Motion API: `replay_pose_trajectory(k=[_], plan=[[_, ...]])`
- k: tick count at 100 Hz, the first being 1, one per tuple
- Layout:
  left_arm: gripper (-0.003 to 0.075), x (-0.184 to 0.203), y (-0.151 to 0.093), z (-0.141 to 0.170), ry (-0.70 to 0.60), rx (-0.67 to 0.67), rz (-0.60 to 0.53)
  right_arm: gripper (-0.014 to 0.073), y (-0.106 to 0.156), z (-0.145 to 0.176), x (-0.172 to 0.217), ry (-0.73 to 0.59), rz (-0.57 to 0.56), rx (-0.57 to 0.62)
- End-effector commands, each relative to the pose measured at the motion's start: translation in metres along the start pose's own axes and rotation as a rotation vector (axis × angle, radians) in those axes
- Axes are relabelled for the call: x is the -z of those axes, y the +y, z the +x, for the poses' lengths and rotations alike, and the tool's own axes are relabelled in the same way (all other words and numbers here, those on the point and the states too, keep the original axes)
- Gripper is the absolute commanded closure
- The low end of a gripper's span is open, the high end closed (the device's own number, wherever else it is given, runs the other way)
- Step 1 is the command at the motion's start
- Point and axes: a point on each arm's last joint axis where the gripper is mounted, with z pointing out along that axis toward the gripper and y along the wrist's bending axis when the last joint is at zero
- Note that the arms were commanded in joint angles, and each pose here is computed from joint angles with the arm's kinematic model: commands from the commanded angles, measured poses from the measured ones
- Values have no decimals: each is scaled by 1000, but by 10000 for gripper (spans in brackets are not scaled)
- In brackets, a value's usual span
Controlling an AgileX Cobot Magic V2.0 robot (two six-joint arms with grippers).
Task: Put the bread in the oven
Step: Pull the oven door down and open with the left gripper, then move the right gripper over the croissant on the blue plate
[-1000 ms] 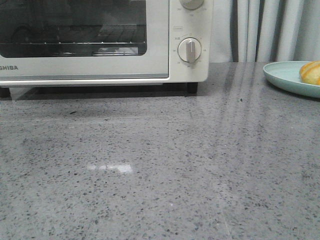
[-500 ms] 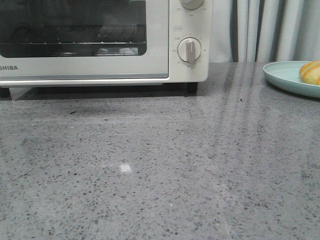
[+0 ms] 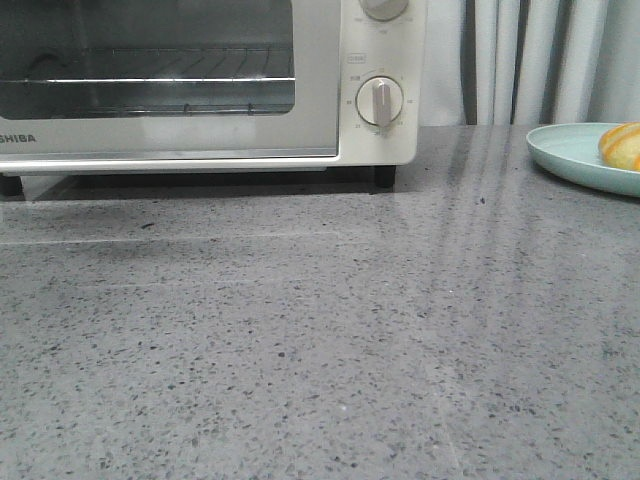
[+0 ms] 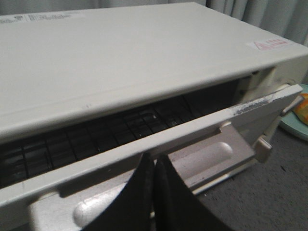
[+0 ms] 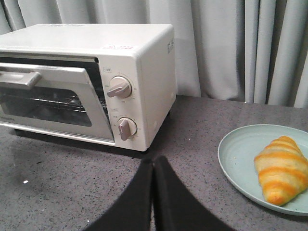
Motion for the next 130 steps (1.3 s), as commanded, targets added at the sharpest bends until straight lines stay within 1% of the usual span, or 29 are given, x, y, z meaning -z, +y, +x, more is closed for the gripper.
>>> replay_pose_trajectory(k=[1, 12, 25, 35, 50, 63, 85, 105, 112, 118, 130], plan=[[742, 8, -12, 12, 54, 5, 94, 644, -3, -17, 1, -101, 37, 9], [742, 20, -21, 22, 91, -3, 168, 644, -5, -21, 1, -142, 57, 9], [742, 24, -28, 35, 162, -13, 245, 644, -7, -25, 2, -191, 82, 9], [742, 24, -29, 46, 194, -6, 250, 644, -8, -28, 3, -221, 96, 9], [741, 23, -27, 60, 229, -8, 234, 644, -9, -28, 3, -224, 97, 5], [741, 23, -28, 67, 250, -8, 239, 644, -8, -28, 3, -226, 90, -14], [741, 27, -36, 72, 310, -4, 332, 644, -8, -28, 3, -227, 82, -34], [741, 30, -39, 75, 351, -32, 378, 644, -9, -30, 2, -243, 93, -31], [742, 33, -40, 74, 347, -16, 384, 644, -11, -30, -1, -230, 106, -7], [742, 41, -41, 67, 312, 6, 380, 643, -12, -28, -8, -200, 109, -1], [742, 64, -42, 51, 181, 10, 357, 643, -14, -32, -27, -102, 86, -11]])
